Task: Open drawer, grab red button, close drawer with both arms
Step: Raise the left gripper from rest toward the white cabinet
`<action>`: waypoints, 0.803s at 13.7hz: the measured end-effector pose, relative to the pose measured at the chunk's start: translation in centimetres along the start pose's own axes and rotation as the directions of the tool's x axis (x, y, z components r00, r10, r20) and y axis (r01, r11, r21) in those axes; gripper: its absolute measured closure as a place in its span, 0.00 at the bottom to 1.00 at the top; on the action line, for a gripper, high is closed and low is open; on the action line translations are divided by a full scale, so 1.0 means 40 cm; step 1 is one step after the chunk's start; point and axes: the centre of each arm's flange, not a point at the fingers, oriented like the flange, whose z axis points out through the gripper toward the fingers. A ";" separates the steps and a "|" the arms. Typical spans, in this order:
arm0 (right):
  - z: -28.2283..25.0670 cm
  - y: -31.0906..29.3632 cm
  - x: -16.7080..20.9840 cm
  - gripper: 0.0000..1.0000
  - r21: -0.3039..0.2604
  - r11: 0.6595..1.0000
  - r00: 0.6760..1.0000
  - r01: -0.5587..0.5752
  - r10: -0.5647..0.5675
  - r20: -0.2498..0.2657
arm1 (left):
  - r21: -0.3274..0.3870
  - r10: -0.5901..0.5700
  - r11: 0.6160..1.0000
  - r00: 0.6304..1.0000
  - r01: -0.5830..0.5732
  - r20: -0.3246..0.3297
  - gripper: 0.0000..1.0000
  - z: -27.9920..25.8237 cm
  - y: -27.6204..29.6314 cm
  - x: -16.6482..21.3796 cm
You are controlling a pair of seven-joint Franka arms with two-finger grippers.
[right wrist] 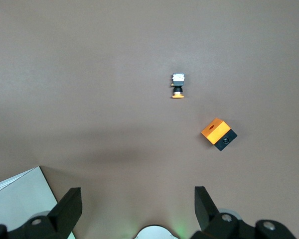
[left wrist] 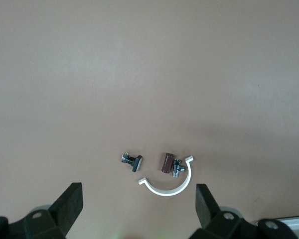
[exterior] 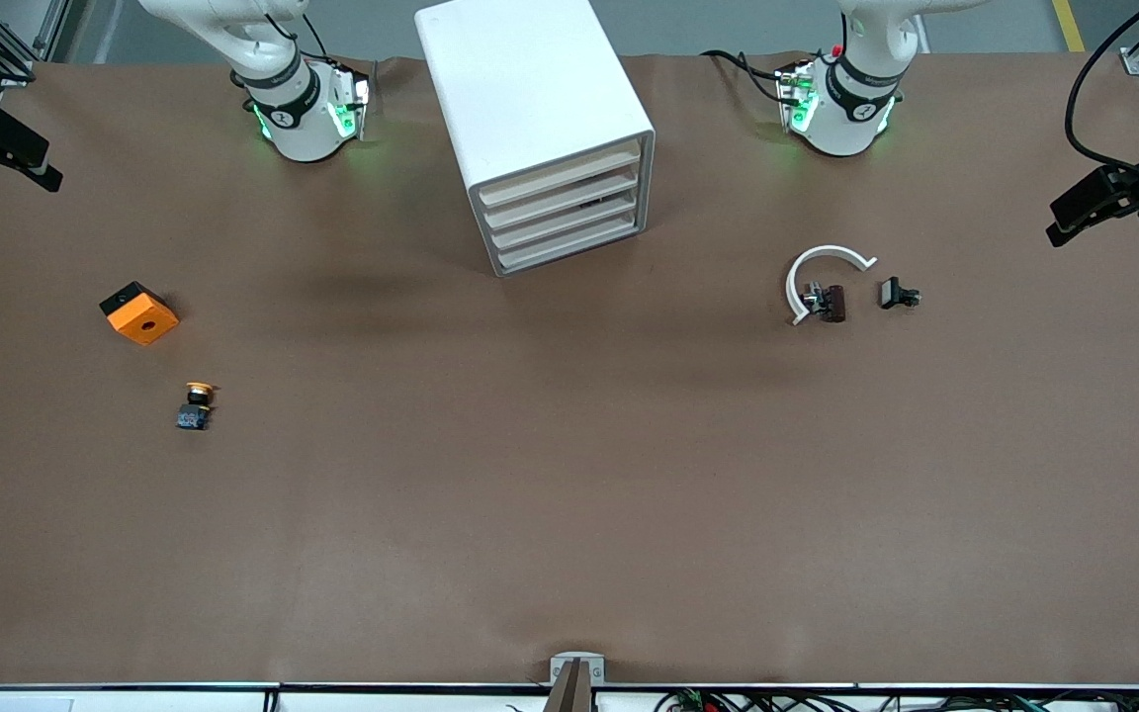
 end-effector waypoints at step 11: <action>-0.002 0.000 0.000 0.00 0.000 1.000 1.000 0.002 -0.002 -0.001 | -0.011 0.113 0.994 0.993 -0.112 0.030 0.00 0.021 0.045 -0.002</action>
